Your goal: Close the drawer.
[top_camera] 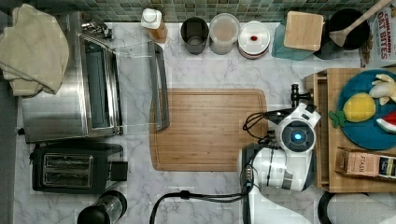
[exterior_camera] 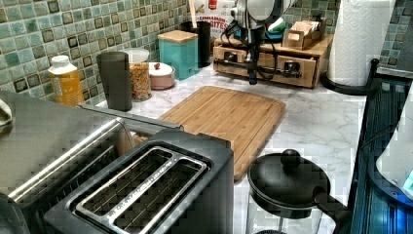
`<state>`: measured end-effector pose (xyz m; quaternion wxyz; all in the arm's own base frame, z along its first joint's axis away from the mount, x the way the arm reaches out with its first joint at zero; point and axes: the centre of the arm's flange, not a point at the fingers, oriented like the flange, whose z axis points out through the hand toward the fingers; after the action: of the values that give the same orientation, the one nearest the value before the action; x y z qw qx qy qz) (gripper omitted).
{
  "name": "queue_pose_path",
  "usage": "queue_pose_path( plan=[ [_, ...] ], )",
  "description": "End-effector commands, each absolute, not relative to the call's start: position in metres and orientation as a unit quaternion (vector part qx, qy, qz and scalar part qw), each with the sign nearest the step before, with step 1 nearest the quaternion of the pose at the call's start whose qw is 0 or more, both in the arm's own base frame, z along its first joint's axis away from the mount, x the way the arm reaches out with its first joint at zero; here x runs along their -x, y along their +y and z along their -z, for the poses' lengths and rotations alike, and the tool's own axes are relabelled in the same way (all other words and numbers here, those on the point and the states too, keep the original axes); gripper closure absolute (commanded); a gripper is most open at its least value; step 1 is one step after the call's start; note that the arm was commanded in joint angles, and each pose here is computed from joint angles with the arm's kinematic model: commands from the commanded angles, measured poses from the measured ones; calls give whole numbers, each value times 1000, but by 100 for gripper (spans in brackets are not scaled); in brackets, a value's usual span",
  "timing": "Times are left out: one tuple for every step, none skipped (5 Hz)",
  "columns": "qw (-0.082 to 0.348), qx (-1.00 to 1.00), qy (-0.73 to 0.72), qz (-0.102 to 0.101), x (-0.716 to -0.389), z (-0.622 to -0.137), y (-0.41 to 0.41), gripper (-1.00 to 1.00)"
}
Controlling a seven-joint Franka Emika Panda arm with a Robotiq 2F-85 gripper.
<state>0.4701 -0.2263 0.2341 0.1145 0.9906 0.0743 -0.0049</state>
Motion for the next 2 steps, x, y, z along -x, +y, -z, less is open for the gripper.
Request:
queue_pose_path(
  plan=[
    [165,-984,-31,-60,-445,-331,-389,100],
    [159,-985,-7,-66,-447,-335,-401,100]
  ],
)
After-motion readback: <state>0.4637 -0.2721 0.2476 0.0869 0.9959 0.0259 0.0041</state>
